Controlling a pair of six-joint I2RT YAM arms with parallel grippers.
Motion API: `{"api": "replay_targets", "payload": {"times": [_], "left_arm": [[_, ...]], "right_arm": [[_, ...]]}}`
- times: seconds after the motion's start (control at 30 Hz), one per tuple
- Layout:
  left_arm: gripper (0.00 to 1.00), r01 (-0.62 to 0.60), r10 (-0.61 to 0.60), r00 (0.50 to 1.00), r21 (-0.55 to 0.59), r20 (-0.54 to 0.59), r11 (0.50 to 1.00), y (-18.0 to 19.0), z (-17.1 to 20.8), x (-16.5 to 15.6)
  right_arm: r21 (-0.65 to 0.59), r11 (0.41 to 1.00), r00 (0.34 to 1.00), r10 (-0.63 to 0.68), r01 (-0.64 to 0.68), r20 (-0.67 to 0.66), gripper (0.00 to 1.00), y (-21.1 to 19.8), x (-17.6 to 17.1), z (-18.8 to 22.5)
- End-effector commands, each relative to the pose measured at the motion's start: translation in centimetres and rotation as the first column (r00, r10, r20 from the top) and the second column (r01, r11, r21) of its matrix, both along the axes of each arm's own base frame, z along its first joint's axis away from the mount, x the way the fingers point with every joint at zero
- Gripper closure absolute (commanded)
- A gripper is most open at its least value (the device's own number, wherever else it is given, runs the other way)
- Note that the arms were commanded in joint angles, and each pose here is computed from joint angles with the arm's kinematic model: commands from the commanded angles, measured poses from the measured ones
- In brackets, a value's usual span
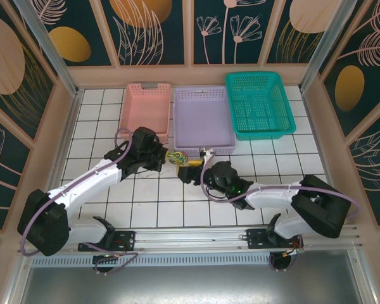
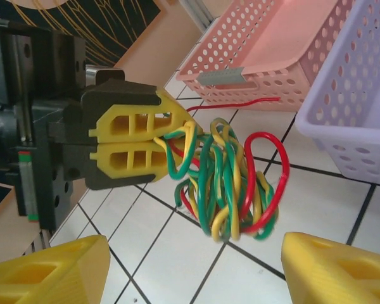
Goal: Untangle the cables
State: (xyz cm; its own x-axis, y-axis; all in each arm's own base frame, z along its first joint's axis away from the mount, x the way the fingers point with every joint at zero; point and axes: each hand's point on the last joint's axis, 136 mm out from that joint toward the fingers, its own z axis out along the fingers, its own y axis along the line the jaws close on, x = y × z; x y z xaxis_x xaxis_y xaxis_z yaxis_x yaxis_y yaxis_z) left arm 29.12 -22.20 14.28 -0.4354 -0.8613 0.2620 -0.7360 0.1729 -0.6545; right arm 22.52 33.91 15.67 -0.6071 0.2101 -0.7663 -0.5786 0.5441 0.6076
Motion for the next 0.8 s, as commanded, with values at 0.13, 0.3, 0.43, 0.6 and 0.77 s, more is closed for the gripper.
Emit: {"api": "replay_targets", "payload": {"times": [0.13,0.3,0.43,0.6,0.77], "left_arm": [[1.0,0.015,-0.014,1.0,-0.06,0.012,0.998,-1.0,2.2,-0.3],[1.0,0.012,-0.011,1.0,-0.071,0.017,0.997,-1.0,2.5,-0.4],[1.0,0.014,-0.012,1.0,-0.07,0.026,0.997,-1.1,2.9,-0.2],[1.0,0.019,-0.016,0.999,-0.061,0.05,0.998,-1.3,3.5,0.4],[1.0,0.068,-0.071,0.992,0.027,0.106,0.997,-1.2,3.9,1.2]], "right_arm": [[0.153,0.987,0.997,-0.051,0.043,0.05,0.33,1.0,2.4,3.6],[0.146,0.989,1.0,-0.001,-0.001,0.013,0.52,2.7,2.8,3.0],[0.15,0.989,1.0,0.014,-0.01,-0.025,0.64,2.9,2.7,2.2],[0.129,0.991,0.997,0.031,-0.022,-0.066,0.88,2.8,2.4,1.5],[0.044,0.993,0.983,0.111,-0.106,-0.143,1.0,3.2,1.7,0.6]]}}
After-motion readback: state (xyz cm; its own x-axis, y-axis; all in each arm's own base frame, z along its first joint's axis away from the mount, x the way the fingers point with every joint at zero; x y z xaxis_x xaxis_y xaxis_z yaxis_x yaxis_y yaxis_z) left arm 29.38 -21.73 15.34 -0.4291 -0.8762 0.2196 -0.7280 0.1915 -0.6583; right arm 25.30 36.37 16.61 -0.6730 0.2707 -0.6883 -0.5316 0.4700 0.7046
